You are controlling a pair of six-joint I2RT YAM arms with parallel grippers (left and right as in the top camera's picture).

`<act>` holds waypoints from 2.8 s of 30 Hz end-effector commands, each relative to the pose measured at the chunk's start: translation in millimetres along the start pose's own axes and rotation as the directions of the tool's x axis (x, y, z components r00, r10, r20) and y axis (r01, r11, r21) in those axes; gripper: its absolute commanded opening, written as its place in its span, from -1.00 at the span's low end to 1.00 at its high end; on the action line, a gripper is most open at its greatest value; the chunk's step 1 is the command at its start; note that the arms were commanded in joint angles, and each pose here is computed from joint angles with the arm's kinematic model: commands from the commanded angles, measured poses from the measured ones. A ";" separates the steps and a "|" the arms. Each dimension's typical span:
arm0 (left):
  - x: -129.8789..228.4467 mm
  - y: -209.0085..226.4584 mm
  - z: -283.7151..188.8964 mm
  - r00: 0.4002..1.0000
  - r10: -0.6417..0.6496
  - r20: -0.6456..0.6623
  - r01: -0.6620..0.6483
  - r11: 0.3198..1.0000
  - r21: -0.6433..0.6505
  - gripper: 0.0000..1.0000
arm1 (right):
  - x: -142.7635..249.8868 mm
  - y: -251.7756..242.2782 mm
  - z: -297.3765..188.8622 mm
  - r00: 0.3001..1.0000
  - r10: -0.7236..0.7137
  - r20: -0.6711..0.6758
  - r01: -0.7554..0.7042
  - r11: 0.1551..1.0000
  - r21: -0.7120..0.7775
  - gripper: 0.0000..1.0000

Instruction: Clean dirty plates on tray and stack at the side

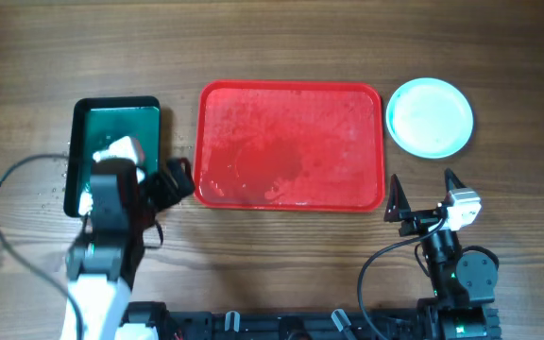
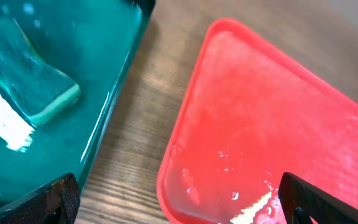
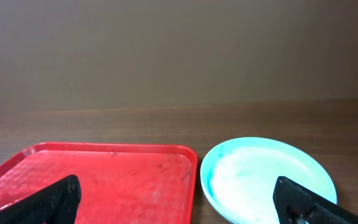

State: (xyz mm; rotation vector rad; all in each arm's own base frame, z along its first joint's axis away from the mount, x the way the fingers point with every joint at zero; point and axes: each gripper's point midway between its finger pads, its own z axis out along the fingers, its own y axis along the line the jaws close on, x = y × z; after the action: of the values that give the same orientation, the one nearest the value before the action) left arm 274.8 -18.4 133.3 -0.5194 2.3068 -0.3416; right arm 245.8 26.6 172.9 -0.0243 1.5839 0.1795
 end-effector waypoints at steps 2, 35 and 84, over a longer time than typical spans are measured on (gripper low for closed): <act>-0.9 12.6 -17.9 0.990 0.039 0.134 -0.037 0.999 -0.022 1.00 | -2.4 -1.9 -0.6 1.000 -0.021 0.012 0.021 1.000 0.012 0.99; -7.5 21.1 -39.4 0.754 0.118 0.646 -0.223 0.971 0.083 1.00 | -2.4 -1.9 -0.6 1.000 -0.020 0.012 0.020 1.000 0.012 1.00; -4.7 16.9 -38.4 0.665 0.384 0.641 -0.441 0.894 -0.078 1.00 | -2.4 -1.9 -0.6 1.000 -0.021 0.012 0.021 1.000 0.012 0.99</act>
State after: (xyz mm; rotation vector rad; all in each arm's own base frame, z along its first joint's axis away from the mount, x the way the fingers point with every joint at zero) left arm 246.4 1.9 157.5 -0.0397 1.6457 -0.0293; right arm 245.8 26.5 172.9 -0.0328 1.5831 0.1705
